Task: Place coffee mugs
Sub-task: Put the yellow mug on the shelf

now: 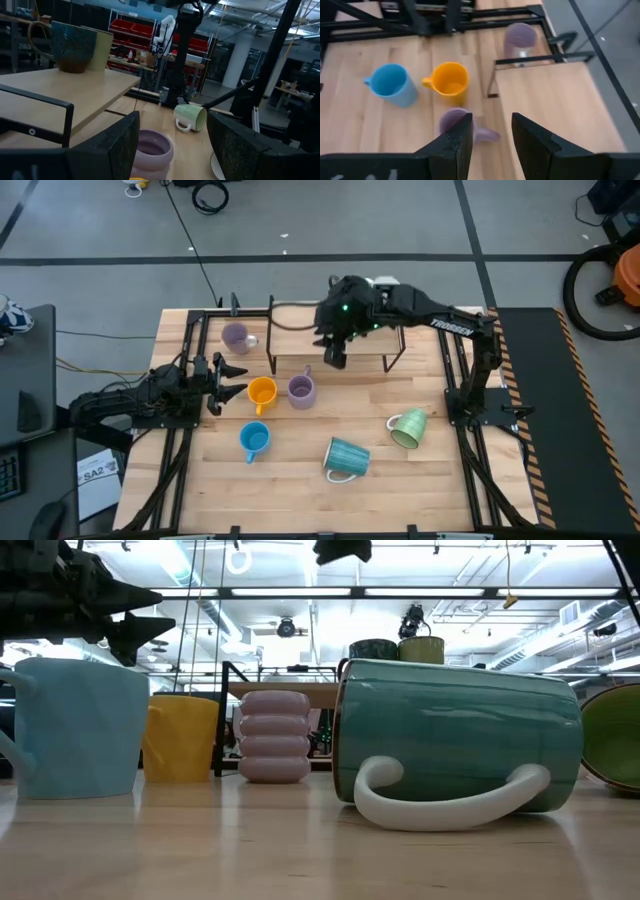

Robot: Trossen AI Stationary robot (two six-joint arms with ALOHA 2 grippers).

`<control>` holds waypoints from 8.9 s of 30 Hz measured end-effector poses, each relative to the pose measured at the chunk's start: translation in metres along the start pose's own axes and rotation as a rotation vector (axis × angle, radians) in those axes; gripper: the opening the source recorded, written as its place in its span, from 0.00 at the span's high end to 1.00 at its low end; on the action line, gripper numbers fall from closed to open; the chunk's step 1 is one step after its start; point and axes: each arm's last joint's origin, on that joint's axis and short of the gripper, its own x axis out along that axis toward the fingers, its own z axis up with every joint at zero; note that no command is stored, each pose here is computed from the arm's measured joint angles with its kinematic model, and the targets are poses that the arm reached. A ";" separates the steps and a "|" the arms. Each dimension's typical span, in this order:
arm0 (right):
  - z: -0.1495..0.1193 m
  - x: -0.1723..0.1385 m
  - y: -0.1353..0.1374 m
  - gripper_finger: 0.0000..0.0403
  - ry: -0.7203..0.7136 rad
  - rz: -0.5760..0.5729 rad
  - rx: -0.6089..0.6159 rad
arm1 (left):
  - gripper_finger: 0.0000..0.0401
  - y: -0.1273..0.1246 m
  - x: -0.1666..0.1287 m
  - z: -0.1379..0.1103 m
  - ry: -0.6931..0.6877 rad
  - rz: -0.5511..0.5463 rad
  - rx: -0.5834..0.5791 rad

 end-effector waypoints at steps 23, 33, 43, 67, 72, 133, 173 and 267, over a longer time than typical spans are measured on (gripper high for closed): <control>-0.022 0.057 0.058 0.65 -0.040 0.105 -0.091 | 0.41 -0.009 0.003 0.042 0.087 0.090 -0.014; -0.023 0.060 0.058 0.65 -0.051 0.104 -0.090 | 0.41 -0.010 0.025 0.059 0.517 0.342 -0.077; -0.023 0.060 0.058 0.65 -0.051 0.104 -0.092 | 0.41 -0.002 0.055 0.031 0.791 0.456 -0.110; -0.023 0.060 0.058 0.65 -0.052 0.104 -0.094 | 0.55 0.008 0.073 -0.008 1.059 0.542 -0.073; -0.023 0.060 0.058 0.65 -0.052 0.104 -0.094 | 0.68 0.008 0.072 -0.009 1.066 0.543 -0.070; -0.032 0.006 0.019 0.65 0.035 0.043 -0.028 | 0.92 0.018 0.213 0.176 0.876 0.222 0.837; -0.033 0.006 0.019 0.65 0.040 0.044 -0.028 | 0.76 0.067 0.238 0.140 0.999 0.274 0.737; -0.031 0.047 -0.071 0.65 -0.029 0.024 -0.285 | 0.61 -0.112 0.128 0.101 0.823 0.057 0.323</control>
